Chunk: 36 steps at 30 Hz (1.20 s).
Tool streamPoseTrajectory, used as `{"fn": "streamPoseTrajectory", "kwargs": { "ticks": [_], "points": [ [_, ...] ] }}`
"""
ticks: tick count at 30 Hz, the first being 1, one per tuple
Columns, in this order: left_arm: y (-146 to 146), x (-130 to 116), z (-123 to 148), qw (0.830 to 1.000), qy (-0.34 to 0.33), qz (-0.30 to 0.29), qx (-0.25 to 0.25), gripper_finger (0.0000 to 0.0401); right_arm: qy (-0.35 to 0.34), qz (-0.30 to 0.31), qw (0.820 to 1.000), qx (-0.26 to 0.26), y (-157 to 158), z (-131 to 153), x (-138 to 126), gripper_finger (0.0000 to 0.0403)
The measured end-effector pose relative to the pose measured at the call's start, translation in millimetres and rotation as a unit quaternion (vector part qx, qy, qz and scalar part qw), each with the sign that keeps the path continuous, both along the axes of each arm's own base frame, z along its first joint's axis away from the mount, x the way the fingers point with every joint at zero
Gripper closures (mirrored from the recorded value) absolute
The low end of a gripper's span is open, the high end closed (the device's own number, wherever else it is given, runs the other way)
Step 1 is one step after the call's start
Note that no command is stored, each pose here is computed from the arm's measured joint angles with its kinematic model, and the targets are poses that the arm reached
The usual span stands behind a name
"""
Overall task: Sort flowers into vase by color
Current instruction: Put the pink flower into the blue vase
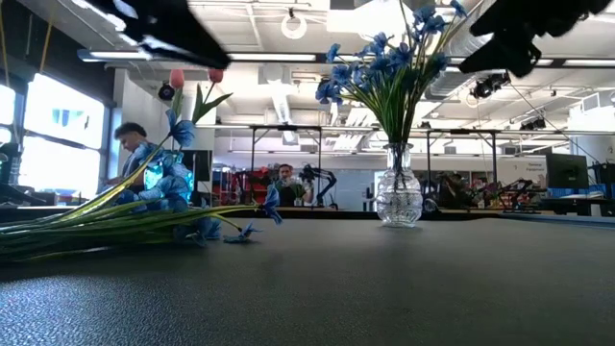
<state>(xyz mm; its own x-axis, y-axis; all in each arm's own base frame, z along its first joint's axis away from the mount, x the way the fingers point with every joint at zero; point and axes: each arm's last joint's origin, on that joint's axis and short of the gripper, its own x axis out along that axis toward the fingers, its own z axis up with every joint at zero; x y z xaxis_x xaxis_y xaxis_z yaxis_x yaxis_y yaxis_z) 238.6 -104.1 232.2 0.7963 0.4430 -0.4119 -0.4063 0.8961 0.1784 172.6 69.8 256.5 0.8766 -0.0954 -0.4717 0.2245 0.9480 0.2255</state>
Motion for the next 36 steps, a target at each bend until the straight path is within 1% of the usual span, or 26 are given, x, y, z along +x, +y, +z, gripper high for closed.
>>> {"fn": "streamPoseTrajectory", "kwargs": {
  "ticks": [2,4,6,8,10,11,14,16,18,20,22,24,26,30,32,34,36],
  "points": [
    [4.1,-11.5,1.5,0.997,0.036,0.018,-0.065,0.0274,-0.028,0.019,0.999,0.010,11.0,-18.7,1.0,0.0128],
    [10.0,-24.8,-1.8,0.988,0.081,0.051,-0.125,0.0274,-0.069,0.022,0.997,0.017,18.9,-35.5,2.4,0.0128],
    [15.4,-37.2,-7.6,0.972,0.124,0.098,-0.175,0.0274,-0.103,0.014,0.995,0.014,23.9,-52.6,3.2,0.0128],
    [21.1,-49.4,-13.1,0.952,0.162,0.159,-0.207,0.0274,-0.123,0.008,0.992,0.009,26.2,-65.6,4.1,0.0128],
    [25.1,-58.4,-17.3,0.933,0.188,0.213,-0.219,0.0274,-0.133,0.009,0.991,0.007,27.4,-73.9,6.0,0.0128],
    [26.0,-61.1,-20.4,0.927,0.202,0.227,-0.221,0.0274,-0.135,0.008,0.991,0.008,28.0,-76.6,7.4,0.0128],
    [31.7,-65.7,-32.1,0.915,0.229,0.247,-0.222,0.0274,-0.133,0.004,0.991,0.005,29.0,-82.1,11.5,0.0128],
    [40.9,-67.4,-39.8,0.904,0.230,0.280,-0.228,0.0274,-0.132,0.004,0.991,0.001,30.0,-84.5,13.2,0.0128],
    [51.8,-69.4,-48.1,0.886,0.236,0.318,-0.242,0.0274,-0.134,0.007,0.991,-0.006,30.8,-85.3,14.4,0.0128],
    [63.0,-72.2,-56.2,0.862,0.255,0.350,-0.262,0.0274,-0.135,0.007,0.991,-0.007,31.0,-85.3,14.7,0.0128],
    [73.0,-74.9,-63.7,0.843,0.276,0.368,-0.278,0.0274,-0.135,0.007,0.991,-0.006,31.0,-85.1,14.8,0.0128],
    [80.4,-77.2,-71.1,0.830,0.289,0.376,-0.293,0.0274,-0.135,0.009,0.991,-0.011,31.0,-85.2,14.8,0.0128],
    [85.6,-78.8,-77.1,0.823,0.300,0.375,-0.304,0.0274,-0.135,0.010,0.991,-0.015,31.1,-85.1,14.8,0.0128],
    [91.7,-78.4,-86.8,0.830,0.298,0.356,-0.310,0.0274,-0.135,0.011,0.991,-0.016,31.1,-85.1,14.9,0.0128],
    [93.8,-78.7,-89.7,0.829,0.292,0.359,-0.313,0.0276,-0.134,0.012,0.991,-0.018,31.1,-85.1,14.9,0.0128],
    [95.2,-79.2,-90.4,0.828,0.291,0.363,-0.314,0.0284,-0.134,0.012,0.991,-0.018,31.1,-85.1,14.9,0.0128],
    [95.4,-78.8,-90.4,0.828,0.289,0.363,-0.314,0.0302,-0.135,0.012,0.991,-0.017,31.1,-85.0,14.9,0.0128]
  ]
}}
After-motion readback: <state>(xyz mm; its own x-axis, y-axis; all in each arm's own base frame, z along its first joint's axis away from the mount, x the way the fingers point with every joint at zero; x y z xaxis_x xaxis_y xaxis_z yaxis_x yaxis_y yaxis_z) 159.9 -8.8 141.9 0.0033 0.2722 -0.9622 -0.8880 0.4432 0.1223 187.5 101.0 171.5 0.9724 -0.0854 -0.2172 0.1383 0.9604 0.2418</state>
